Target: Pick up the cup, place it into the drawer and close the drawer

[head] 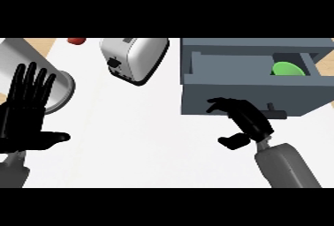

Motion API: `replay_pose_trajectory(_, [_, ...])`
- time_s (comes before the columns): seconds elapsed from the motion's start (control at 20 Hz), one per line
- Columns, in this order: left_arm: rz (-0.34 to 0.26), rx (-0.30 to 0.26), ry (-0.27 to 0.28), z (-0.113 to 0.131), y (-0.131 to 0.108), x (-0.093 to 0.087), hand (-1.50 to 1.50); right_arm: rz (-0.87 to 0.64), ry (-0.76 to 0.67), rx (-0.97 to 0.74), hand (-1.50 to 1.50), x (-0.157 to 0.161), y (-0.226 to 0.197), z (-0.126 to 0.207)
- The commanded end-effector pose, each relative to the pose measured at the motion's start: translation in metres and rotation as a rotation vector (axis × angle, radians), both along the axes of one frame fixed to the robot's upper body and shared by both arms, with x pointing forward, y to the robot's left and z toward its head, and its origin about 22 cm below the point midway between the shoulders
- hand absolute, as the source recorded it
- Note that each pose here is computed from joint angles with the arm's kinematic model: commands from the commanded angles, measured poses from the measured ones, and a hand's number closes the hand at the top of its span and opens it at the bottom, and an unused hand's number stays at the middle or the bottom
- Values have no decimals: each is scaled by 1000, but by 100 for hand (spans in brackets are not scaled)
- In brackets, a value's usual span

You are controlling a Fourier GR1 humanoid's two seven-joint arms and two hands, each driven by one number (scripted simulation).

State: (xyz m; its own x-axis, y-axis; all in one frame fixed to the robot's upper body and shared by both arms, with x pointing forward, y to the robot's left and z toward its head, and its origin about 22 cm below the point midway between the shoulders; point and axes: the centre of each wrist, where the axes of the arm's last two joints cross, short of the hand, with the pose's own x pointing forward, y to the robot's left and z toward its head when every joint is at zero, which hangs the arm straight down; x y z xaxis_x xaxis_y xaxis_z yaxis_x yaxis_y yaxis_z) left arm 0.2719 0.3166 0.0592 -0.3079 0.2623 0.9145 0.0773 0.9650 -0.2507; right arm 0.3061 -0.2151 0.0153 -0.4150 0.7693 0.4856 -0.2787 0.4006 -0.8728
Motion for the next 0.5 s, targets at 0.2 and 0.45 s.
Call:
replay_pose_trajectory(0.2, [3, -11, 6, -17, 16, -6, -150, -6, 54, -25, -150, 35, -3, -32])
replay_pose_trajectory(0.45, [-13, -28, 7, -6, 27, -8, -150, -23, 77, 20, -150, 71, -19, -33])
